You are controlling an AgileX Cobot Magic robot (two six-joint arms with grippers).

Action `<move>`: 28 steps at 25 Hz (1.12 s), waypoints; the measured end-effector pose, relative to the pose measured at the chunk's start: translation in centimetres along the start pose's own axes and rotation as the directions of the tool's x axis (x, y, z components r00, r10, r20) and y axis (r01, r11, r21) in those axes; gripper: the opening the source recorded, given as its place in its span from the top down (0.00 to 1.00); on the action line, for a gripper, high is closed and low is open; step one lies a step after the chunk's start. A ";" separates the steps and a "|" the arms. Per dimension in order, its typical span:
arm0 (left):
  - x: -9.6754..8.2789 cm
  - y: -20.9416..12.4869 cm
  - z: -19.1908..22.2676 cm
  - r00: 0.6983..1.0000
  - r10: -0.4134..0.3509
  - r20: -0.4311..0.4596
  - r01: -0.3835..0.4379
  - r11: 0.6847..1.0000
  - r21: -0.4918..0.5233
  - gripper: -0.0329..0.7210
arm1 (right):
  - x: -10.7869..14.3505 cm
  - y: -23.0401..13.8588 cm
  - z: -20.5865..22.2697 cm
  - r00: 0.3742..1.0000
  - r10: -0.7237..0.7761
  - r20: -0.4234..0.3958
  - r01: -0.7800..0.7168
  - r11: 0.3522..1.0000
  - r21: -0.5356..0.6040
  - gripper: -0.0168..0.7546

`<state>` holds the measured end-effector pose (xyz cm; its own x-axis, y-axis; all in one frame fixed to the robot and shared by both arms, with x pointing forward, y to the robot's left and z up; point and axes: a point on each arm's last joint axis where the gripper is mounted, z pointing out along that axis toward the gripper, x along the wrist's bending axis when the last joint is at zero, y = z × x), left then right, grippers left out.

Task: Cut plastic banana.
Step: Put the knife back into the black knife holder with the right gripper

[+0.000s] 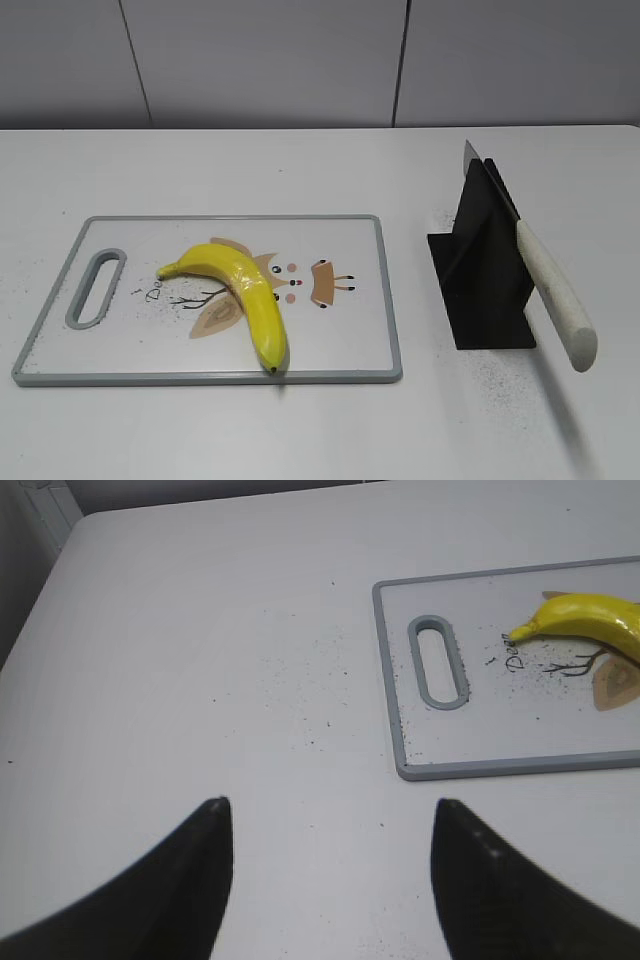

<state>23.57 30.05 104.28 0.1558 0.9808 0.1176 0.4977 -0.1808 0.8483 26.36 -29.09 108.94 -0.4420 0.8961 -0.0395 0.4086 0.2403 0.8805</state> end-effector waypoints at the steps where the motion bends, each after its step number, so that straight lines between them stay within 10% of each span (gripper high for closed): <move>1: 0.0 0.0 0.0 1.000 0.000 0.000 0.000 1.000 0.000 0.18 | 0.0 -0.4 -0.3 1.000 0.003 -0.005 -0.003 1.000 -0.001 0.21; 28: 0.0 0.0 0.0 1.000 0.000 -0.001 0.000 1.000 -0.001 0.18 | 0.6 -4.7 -1.1 0.997 0.076 0.019 -0.075 0.997 -0.033 0.22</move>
<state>23.58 30.06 104.29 0.1553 0.9808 0.1183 0.4971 -0.1811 0.8486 23.31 -30.09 105.32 -0.3942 0.9188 0.0185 0.4144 0.1597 0.8960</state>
